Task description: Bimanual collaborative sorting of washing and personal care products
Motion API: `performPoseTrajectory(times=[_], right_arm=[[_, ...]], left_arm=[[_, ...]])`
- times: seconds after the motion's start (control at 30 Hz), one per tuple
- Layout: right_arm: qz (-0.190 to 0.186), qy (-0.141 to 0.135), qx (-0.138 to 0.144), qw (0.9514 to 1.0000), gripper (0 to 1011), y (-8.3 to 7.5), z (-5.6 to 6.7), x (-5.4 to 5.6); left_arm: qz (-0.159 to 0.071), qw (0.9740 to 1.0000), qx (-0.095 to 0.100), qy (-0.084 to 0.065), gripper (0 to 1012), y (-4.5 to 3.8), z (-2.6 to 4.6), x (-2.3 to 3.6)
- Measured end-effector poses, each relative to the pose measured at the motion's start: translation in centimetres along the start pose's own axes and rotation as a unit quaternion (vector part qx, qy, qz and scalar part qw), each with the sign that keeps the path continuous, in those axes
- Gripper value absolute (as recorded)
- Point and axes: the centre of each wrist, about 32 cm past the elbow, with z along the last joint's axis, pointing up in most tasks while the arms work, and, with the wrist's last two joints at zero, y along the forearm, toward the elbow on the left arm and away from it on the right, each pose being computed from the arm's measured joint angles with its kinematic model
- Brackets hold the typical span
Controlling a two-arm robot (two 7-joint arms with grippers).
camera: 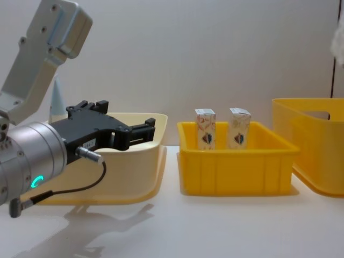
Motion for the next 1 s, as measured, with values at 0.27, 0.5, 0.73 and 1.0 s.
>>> performPoseTrajectory(times=[0.27,0.5,0.73,1.0], right_arm=[[-0.024,-0.018,-0.013,0.9995,444,-0.2,0.4,1.7],[-0.028,-0.032,-0.042,0.9982,444,-0.4,0.9,2.7],[-0.023,-0.044,-0.089,0.9948,444,-0.5,1.4,3.3],[-0.017,-0.060,-0.148,0.9870,444,-0.4,1.6,3.6]], left_arm=[[0.000,1.0000,0.000,0.000,1000,0.00,0.00,0.00],[0.000,1.0000,0.000,0.000,1000,0.00,0.00,0.00],[0.000,1.0000,0.000,0.000,1000,0.00,0.00,0.00],[0.000,1.0000,0.000,0.000,1000,0.00,0.00,0.00]])
